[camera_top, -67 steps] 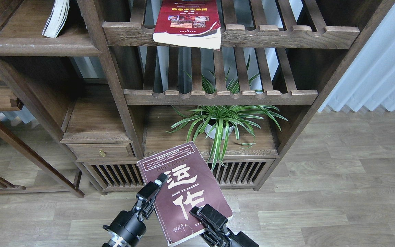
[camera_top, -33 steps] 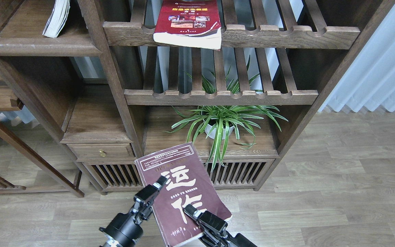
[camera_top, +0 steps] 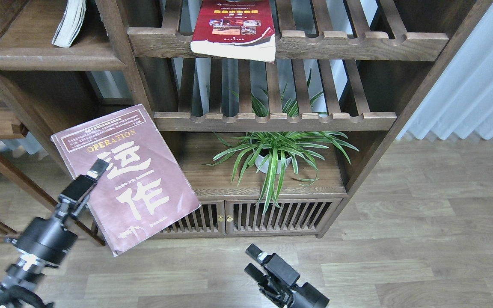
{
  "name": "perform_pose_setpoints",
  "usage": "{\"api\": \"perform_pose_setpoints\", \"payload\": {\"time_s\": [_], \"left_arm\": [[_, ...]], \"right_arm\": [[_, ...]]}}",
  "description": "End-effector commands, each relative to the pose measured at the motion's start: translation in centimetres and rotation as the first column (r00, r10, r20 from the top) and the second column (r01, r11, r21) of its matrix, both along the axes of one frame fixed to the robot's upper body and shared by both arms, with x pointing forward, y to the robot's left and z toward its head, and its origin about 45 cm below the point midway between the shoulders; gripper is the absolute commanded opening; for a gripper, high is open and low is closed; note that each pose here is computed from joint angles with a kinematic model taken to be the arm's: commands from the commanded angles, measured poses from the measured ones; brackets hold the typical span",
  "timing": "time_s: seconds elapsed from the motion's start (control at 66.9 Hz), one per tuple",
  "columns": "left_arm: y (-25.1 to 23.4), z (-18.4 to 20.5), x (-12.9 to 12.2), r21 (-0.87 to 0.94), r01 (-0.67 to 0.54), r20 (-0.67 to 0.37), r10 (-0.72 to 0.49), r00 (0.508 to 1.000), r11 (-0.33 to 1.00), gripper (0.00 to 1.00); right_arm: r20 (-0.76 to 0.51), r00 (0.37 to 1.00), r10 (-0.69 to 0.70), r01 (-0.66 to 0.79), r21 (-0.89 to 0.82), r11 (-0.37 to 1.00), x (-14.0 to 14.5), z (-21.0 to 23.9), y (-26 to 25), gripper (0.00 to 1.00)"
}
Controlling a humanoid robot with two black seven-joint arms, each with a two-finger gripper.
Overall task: Organize books on shelf
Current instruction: 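Carry the maroon book with the left gripper to the side shelf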
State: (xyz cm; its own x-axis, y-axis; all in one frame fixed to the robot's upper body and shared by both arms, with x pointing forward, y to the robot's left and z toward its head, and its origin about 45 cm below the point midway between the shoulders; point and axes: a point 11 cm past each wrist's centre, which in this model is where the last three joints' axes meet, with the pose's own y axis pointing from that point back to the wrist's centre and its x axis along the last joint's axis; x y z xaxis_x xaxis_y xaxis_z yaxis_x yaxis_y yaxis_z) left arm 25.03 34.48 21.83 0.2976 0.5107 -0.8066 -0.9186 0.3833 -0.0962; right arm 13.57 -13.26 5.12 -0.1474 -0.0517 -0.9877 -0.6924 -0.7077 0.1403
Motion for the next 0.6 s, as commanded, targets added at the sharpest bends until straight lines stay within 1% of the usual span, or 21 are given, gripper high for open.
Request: {"api": "perform_pose_setpoints", "payload": {"time_s": [0.0, 0.09, 0.135, 0.224, 0.299, 0.434, 0.449, 0.583], "left_arm": [[3.1, 4.2, 0.7, 0.093, -0.04, 0.097, 0.031, 0.995, 0.995, 0.02], [5.3, 6.9, 1.1, 0.163, -0.079, 0.155, 0.053, 0.987, 0.983, 0.02], [6.8, 9.0, 1.4, 0.214, -0.106, 0.196, 0.063, 0.979, 0.971, 0.02], [8.5, 12.2, 2.2, 0.305, -0.132, 0.249, 0.055, 0.967, 0.943, 0.02], [9.4, 15.2, 3.5, 0.361, -0.156, 0.307, 0.041, 0.951, 0.919, 0.02], [10.7, 18.2, 5.8, 0.435, -0.208, 0.365, 0.04, 0.93, 0.876, 0.02], [10.7, 19.4, 6.8, 0.463, -0.223, 0.388, 0.03, 0.921, 0.858, 0.02], [10.6, 21.2, 9.1, 0.5, -0.247, 0.418, 0.018, 0.908, 0.83, 0.02]], "right_arm": [[0.005, 1.0, 0.001, -0.001, -0.006, 1.0, 0.3, -0.1, -0.1, 0.99], [0.002, 1.0, 0.001, -0.001, -0.012, 1.0, 0.3, -0.2, -0.2, 0.99], [-0.001, 1.0, 0.0, 0.0, -0.017, 1.0, 0.3, -0.4, -0.4, 0.99], [-0.009, 1.0, -0.003, 0.003, -0.023, 1.0, 0.2, -0.7, -0.6, 0.99], [-0.01, 1.0, -0.004, 0.004, -0.029, 1.0, 0.4, -0.8, -0.7, 0.99], [0.001, 1.0, 0.0, 0.0, -0.027, 1.0, 0.8, -0.7, -0.4, 0.99], [0.006, 1.0, 0.001, -0.001, -0.026, 1.0, 1.1, -0.6, -0.4, 0.99], [0.006, 1.0, 0.002, -0.001, -0.03, 1.0, 1.0, -0.6, -0.6, 0.99]]}}
